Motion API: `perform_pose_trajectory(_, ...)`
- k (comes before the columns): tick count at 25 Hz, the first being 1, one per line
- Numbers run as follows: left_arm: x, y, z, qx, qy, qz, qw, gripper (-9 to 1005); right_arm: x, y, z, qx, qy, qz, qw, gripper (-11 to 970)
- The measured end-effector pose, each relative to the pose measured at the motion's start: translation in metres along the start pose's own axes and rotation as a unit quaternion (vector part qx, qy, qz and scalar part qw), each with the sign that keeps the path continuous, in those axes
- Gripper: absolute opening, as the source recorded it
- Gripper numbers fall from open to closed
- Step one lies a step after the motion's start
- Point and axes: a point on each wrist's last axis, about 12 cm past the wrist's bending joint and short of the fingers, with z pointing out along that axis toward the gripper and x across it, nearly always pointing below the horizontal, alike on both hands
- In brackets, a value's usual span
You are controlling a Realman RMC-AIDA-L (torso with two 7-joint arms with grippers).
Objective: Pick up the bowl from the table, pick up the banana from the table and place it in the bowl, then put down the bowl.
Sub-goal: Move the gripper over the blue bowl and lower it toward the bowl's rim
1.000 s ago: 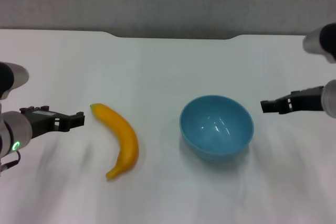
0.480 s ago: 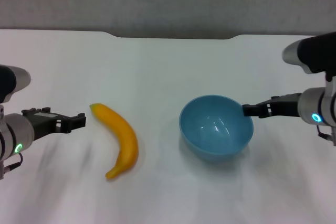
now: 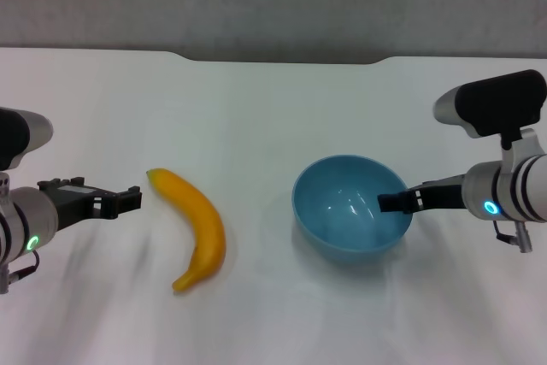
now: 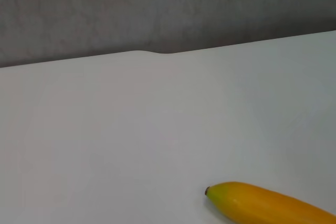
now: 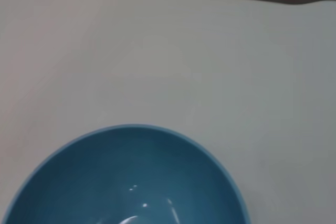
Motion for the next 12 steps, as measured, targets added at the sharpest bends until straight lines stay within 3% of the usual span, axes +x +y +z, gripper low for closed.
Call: perform_pose_trajectory(12, -0.0002, -0.0041, 0.0008, 0.005, -0.003, 0.004, 1.0, 907, -0.0007, 0.0045, 0.0108, -0.017, 0.011, 0.029, 0.999, 850)
